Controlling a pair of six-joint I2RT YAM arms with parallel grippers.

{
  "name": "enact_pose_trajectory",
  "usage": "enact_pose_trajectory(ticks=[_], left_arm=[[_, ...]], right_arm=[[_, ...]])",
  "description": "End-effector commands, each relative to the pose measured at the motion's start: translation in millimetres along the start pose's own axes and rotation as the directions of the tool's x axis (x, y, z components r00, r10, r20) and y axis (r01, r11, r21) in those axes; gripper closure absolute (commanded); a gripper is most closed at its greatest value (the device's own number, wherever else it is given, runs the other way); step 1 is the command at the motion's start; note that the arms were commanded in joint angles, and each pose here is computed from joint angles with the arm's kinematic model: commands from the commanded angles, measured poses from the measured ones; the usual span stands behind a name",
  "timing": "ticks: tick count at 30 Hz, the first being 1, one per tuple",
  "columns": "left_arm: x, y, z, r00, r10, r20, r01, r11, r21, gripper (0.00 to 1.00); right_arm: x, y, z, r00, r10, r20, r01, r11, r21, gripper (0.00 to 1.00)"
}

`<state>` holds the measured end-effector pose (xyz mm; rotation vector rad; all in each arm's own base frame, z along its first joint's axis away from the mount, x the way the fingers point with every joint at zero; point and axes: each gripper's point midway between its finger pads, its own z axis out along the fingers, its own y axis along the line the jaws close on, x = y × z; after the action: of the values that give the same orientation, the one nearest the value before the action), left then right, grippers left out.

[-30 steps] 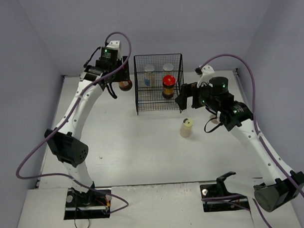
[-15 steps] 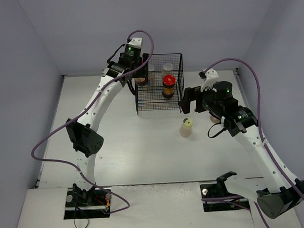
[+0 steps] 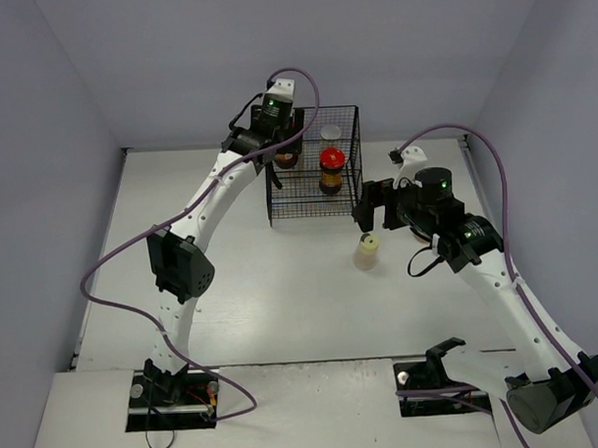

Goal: Organize the condiment bottles

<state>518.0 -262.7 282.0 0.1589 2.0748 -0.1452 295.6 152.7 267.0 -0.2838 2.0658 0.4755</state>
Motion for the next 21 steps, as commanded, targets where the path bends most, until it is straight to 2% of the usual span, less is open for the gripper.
enact_pose_trajectory(ticks=[1,7,21], left_arm=[[-85,-9,-33,0.958,-0.077,0.275,0.067,0.997,0.046,1.00],[-57,-16,-4,0.975,-0.046,0.217,0.041,0.999,0.027,0.99],[-17,-22,42,0.987,-0.017,0.160,0.017,1.000,0.004,0.77]], right_arm=[[-12,1,-3,0.998,0.006,0.060,-0.007,1.000,0.002,0.00],[-3,-1,3,0.999,0.010,0.040,-0.010,1.000,0.003,0.00],[15,-4,13,1.000,0.018,-0.002,-0.018,1.000,0.002,0.00]])
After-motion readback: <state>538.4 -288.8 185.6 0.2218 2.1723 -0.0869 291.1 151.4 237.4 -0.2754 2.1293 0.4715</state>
